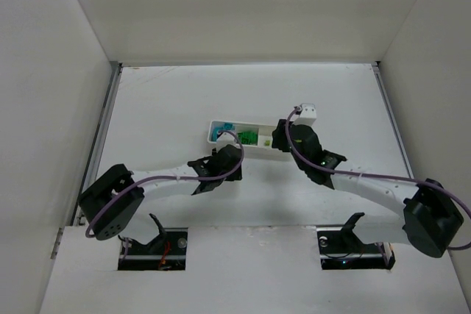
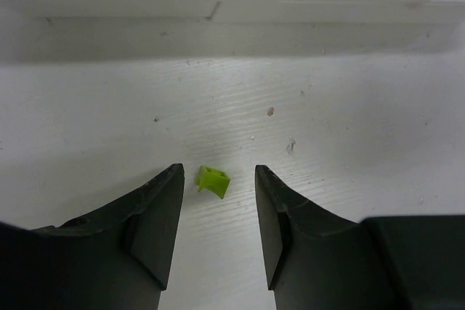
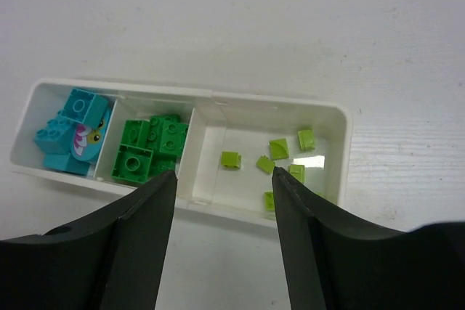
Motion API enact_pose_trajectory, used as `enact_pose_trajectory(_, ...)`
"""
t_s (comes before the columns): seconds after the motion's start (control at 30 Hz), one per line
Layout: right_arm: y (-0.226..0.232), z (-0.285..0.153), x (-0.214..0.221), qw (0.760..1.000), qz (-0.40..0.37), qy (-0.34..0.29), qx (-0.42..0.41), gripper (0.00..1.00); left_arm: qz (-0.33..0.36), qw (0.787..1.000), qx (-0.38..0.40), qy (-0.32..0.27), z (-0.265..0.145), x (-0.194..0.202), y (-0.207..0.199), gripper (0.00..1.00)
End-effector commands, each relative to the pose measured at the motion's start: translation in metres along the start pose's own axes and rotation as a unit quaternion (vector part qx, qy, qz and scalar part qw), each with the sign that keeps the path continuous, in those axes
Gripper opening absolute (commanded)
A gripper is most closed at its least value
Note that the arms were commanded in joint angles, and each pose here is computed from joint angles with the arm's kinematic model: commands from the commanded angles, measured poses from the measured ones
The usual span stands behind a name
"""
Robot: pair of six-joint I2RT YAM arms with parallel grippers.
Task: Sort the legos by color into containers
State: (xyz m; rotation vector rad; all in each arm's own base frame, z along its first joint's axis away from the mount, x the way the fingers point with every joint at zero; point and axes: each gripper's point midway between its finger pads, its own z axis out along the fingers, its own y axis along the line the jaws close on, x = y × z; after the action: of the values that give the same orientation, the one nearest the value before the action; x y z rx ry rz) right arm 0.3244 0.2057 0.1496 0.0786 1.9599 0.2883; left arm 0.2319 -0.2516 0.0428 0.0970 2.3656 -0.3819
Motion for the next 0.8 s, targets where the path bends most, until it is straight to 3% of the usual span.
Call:
enact_pose_trajectory(0.0, 0.002, -0.008, -0.017, 0.999, 0.031, -0.038, -0.017, 0.62, 0.008, 1.0, 0.005, -0.025, 0.001, -0.019, -0.013, 0.39)
enact_pose_trajectory(0.27, 0.0, -0.007, -0.012, 0.999, 0.03, -0.031, -0.02, 0.62, 0.04, 0.999, -0.015, -0.007, 0.009, -0.003, -0.013, 0.32)
enact_pose_trajectory(0.57, -0.004, -0.011, -0.013, 0.999, 0.033, -0.035, -0.02, 0.62, 0.053, 0.998, -0.04, -0.003, 0.01, 0.006, 0.0, 0.33)
enact_pose_trajectory(0.77, -0.005, -0.014, -0.017, 0.998, 0.037, -0.04, -0.02, 0.62, 0.064, 0.997, -0.037, 0.0, 0.01, 0.009, -0.002, 0.17)
